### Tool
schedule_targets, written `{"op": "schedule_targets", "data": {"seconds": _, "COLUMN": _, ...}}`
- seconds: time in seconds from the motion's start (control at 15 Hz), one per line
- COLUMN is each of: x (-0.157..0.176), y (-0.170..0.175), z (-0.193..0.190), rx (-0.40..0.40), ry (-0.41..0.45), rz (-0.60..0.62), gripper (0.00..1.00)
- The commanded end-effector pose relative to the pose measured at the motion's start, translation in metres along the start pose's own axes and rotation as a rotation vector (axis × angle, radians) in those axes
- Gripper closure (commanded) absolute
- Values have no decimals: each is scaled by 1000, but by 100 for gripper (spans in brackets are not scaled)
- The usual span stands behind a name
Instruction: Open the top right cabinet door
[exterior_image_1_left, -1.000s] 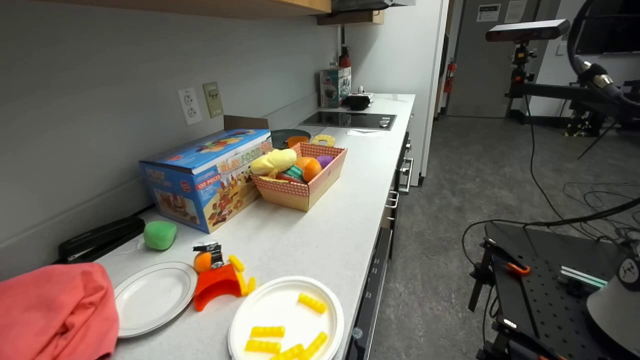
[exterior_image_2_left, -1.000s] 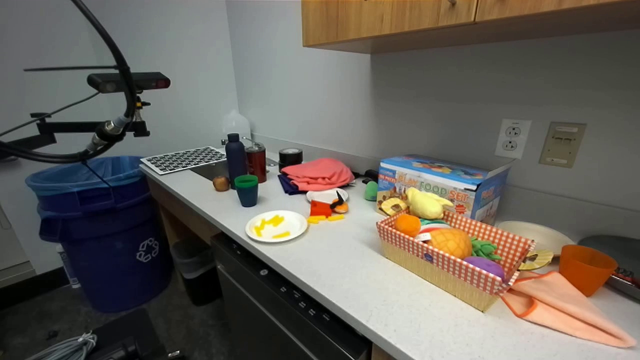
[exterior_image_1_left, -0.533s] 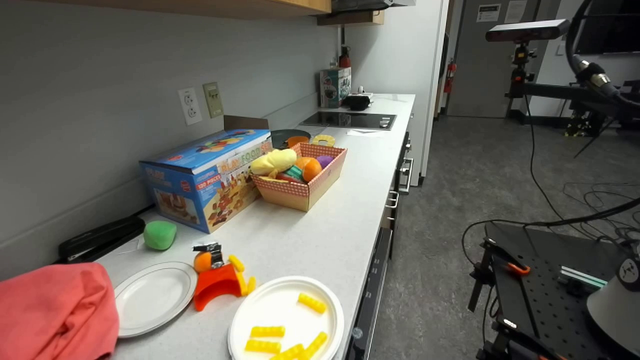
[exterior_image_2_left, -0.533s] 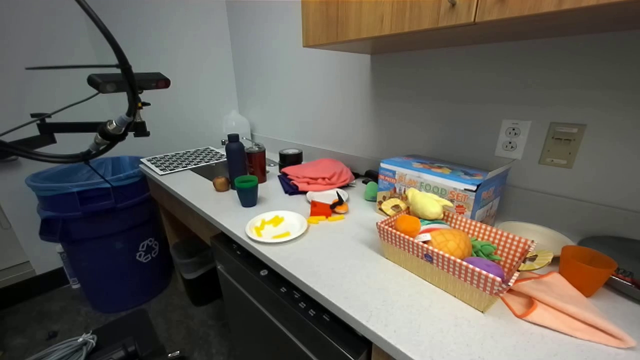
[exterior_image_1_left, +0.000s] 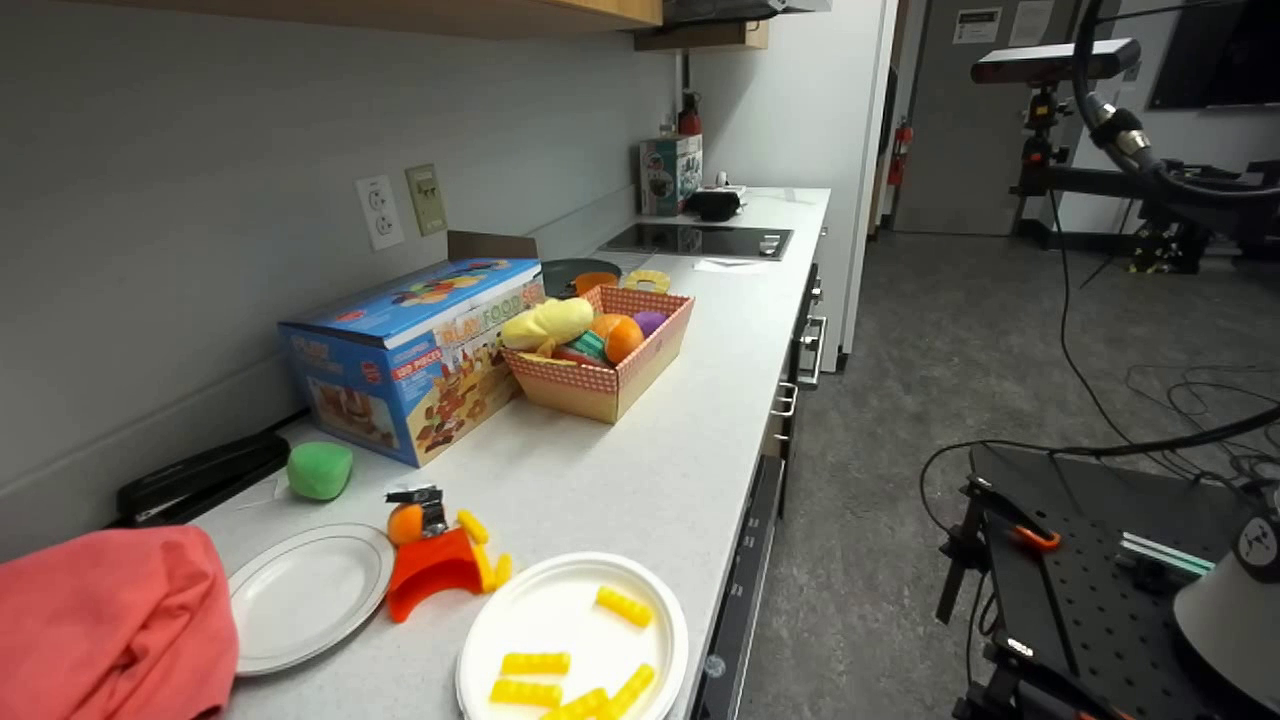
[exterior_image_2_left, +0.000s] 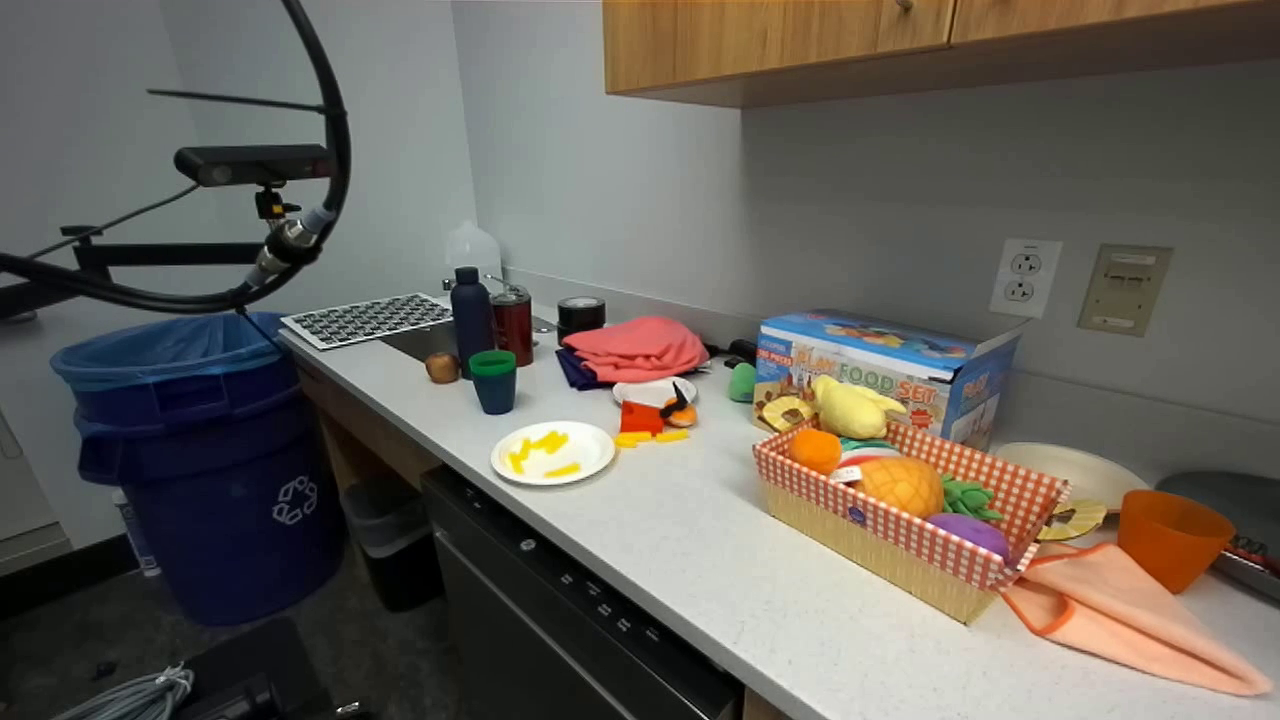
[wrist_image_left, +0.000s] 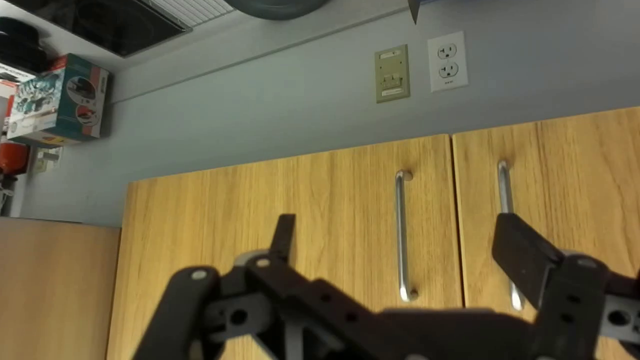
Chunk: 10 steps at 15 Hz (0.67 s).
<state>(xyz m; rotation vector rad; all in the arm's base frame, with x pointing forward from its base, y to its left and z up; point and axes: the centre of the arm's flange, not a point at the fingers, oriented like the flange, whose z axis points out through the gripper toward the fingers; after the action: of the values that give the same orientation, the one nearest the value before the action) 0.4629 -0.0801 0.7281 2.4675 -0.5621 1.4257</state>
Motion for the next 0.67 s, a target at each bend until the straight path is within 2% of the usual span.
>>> {"op": "schedule_targets", "data": {"seconds": 0.0, "x": 23, "y": -21, "z": 47, "rx": -14, "ry": 47, "rz": 6, "gripper": 0}}
{"op": "schedule_targets", "data": {"seconds": 0.33, "x": 25, "y": -44, "z": 94, "rx": -30, "ry": 72, "rz": 28, "gripper": 0}}
{"op": "schedule_targets", "data": {"seconds": 0.6, "x": 38, "y": -40, "z": 115, "rx": -57, "ry": 99, "rz": 36, "gripper": 0}}
